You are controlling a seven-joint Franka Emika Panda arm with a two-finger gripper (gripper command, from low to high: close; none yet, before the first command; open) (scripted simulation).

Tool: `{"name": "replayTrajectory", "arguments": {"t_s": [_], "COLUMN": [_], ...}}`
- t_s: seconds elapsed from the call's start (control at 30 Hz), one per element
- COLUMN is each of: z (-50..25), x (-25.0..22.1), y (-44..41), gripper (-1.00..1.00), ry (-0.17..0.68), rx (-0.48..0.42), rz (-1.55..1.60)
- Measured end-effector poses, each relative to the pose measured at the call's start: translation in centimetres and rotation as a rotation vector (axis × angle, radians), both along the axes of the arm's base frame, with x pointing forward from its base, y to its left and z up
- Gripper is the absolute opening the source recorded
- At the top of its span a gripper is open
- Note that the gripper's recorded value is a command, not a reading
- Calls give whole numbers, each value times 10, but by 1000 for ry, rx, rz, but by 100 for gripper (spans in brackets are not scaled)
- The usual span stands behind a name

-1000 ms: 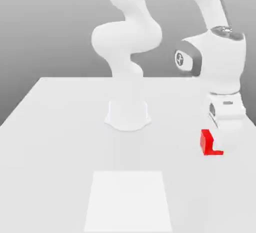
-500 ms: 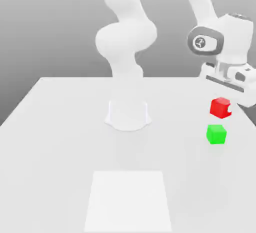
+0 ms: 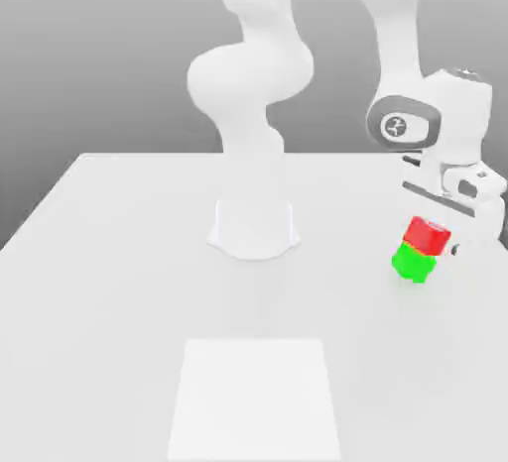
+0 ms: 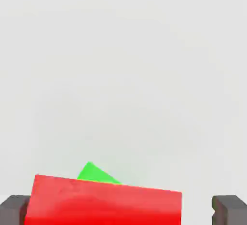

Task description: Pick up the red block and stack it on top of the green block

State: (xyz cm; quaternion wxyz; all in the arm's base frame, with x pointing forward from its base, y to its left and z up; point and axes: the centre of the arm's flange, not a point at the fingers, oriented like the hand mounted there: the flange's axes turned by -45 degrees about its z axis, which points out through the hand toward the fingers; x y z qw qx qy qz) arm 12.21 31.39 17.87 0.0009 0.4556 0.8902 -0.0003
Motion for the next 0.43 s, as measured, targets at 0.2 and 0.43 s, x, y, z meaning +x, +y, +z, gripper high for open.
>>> {"name": "replayTrajectory", "arguments": {"t_s": [0.2,0.43], "z": [28,61], "x": [4,2], "y": [3,1], "gripper": [100,100], "ry": [-14,-6], "rx": [-4,-2], "rz": [-3,-2]}}
